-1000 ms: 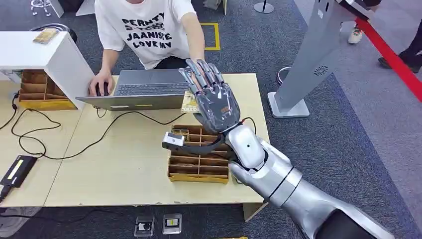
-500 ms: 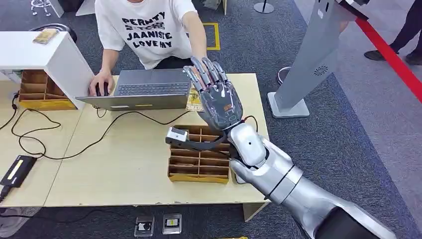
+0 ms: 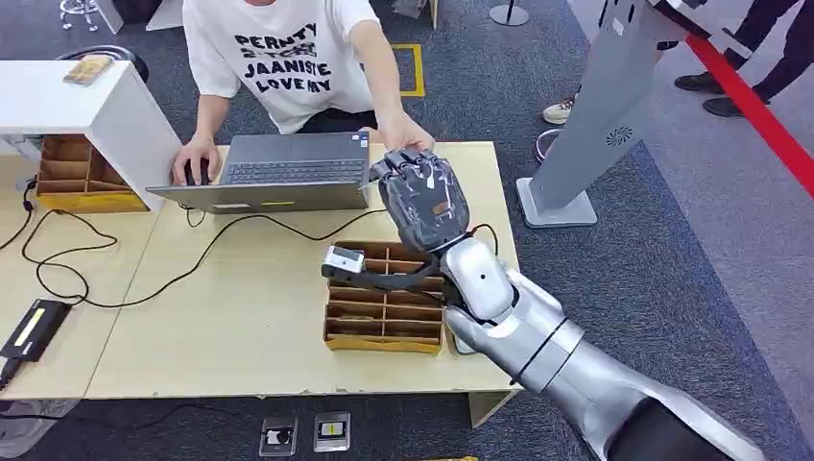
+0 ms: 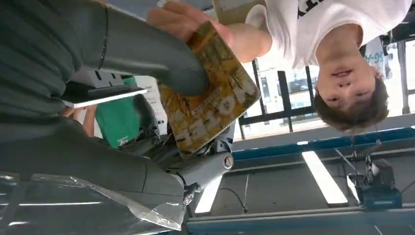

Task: Pass the card to the sensor for recognition and then transmit it.

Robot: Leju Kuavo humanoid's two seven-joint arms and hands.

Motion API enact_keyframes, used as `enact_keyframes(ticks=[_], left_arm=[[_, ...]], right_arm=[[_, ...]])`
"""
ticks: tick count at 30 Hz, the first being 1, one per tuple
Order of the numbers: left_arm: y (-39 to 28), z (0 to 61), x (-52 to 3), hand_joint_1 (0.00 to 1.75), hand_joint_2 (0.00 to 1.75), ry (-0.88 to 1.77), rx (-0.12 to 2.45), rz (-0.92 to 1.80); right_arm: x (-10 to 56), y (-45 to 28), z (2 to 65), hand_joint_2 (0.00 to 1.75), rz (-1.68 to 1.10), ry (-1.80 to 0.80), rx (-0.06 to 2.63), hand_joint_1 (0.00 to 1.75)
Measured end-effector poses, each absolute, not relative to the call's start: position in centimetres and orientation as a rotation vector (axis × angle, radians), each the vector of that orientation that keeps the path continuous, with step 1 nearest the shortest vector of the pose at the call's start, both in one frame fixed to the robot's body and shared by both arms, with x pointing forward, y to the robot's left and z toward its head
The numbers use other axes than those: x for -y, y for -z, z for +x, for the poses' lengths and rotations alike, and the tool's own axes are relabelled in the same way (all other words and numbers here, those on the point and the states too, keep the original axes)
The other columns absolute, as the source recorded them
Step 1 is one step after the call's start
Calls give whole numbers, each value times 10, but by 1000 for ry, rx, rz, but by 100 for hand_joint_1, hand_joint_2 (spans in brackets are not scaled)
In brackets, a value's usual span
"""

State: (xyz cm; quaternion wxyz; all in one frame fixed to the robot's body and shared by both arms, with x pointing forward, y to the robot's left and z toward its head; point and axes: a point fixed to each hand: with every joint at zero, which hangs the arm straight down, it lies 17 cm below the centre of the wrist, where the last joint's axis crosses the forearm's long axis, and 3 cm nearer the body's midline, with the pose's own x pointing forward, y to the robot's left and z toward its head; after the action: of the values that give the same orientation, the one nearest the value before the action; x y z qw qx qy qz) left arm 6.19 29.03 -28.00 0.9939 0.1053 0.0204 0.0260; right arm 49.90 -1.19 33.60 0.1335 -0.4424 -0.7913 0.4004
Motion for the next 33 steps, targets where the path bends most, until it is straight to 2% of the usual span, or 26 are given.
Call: enact_keyframes(ticks=[19,33], left_arm=[[280,61,-291,0,0,-41,-41,212],[280,59,-290,0,0,-55,-46,209]], right_arm=[[12,-332,503,175,-1186,-1131,2290,175],[57,-340,519,175,-746,-731,2229,175]])
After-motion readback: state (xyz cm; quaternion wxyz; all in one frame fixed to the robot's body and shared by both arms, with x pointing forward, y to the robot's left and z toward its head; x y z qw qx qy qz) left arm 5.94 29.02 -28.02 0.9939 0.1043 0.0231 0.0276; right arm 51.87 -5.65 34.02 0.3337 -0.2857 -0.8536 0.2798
